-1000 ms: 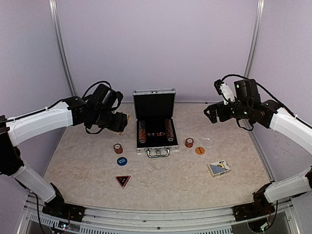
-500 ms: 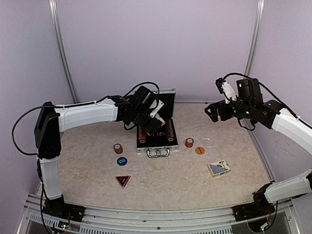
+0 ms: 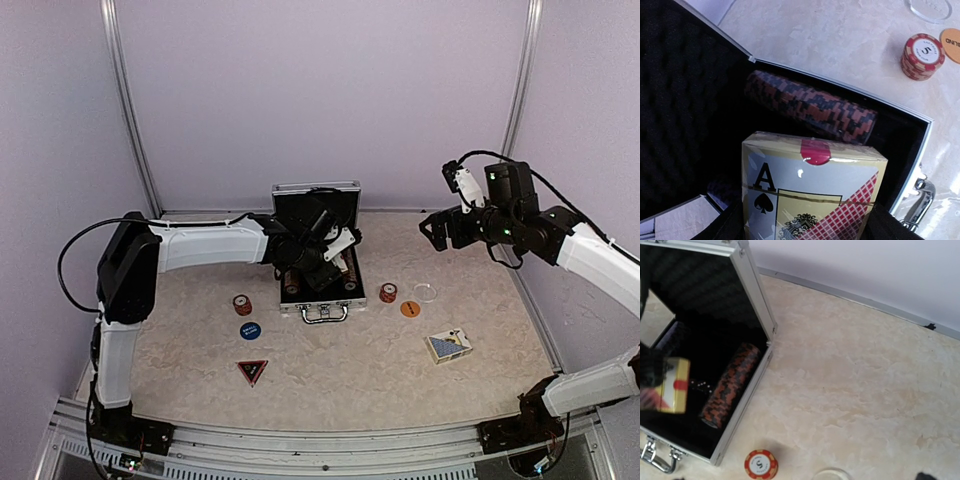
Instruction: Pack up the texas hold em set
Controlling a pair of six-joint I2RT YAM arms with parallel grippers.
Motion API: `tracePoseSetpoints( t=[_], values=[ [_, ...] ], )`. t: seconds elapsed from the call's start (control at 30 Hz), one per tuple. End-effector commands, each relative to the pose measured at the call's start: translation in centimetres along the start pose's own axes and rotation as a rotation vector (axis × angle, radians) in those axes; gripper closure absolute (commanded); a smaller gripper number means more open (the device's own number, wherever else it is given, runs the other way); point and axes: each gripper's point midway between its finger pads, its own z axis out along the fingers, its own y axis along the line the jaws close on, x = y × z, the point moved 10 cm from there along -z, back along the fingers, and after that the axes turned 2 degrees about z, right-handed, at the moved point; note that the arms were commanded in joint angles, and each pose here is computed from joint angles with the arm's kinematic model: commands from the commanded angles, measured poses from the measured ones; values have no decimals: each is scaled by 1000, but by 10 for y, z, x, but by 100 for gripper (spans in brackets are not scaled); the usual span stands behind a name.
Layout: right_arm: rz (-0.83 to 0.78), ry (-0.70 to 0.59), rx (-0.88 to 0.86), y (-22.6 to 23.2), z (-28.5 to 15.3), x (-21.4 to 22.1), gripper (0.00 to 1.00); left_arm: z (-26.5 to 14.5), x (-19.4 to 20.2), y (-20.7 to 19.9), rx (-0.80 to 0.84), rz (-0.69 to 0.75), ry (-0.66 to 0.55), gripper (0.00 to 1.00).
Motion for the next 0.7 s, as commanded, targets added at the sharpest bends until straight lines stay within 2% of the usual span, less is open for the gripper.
tracePoseSetpoints(
  t=[0.0,0.23,0.43,0.57,0.67],
  values=[
    [9,-23,-11,1,-3,0,0,-1,-6,18,-87,72,-87,28],
    [9,-17,-1,0,-2,0,0,6,3,8,-12,184,-101,23],
    [11,-7,-1,1,2,2,0,15,8,-1,64,226,-87,21],
    [12,0,1,0,4,4,0,18,10,0,64,221,-80,19],
    [13,2,-1,1,5,4,0,17,7,19,21,134,-119,14]
  ],
)
